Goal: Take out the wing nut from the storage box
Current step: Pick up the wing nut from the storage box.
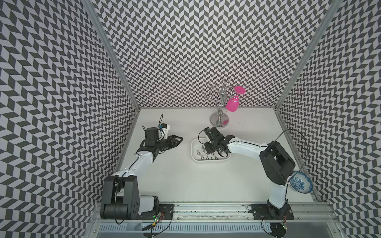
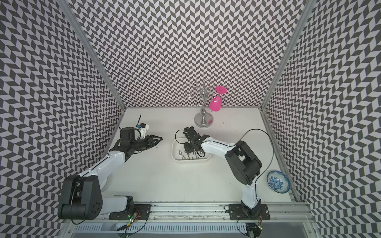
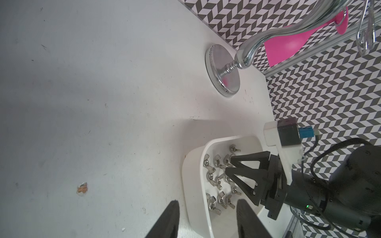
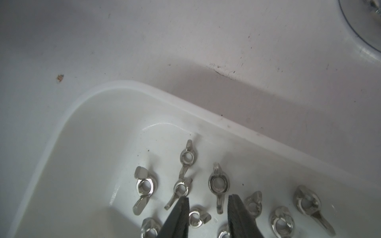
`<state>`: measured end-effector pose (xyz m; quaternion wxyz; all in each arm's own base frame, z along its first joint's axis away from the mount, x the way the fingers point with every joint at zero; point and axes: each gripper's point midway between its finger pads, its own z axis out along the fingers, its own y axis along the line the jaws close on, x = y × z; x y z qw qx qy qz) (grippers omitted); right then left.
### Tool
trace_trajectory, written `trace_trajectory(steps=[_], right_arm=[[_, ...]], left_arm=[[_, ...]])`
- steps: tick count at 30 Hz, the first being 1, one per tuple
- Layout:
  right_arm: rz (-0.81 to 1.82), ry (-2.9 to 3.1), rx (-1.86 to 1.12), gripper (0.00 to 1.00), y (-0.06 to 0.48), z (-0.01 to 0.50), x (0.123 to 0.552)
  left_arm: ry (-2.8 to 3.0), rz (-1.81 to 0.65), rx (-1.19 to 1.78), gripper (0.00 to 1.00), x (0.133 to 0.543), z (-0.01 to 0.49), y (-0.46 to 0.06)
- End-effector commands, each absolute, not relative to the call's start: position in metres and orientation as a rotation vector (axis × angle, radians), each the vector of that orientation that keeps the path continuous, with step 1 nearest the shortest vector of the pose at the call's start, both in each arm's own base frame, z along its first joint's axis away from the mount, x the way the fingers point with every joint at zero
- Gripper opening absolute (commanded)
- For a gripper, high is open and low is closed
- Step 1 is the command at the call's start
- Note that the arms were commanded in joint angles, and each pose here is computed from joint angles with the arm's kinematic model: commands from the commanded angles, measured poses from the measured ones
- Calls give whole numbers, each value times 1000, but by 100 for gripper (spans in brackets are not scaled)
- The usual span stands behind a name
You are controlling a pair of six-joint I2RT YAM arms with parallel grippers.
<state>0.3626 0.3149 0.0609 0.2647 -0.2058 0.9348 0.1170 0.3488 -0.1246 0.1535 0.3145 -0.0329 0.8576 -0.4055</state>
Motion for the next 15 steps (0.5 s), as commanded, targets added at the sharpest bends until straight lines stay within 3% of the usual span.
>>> trace_trajectory(steps=[1,15], right_arm=[[318,2496,-534,37,318,62,377],[341,2520,-531,35,323,46,380]], left_arm=[[2248,-1085,-62,49,349,156,-126],[2249,-1087,-62,49,347,156,-126]])
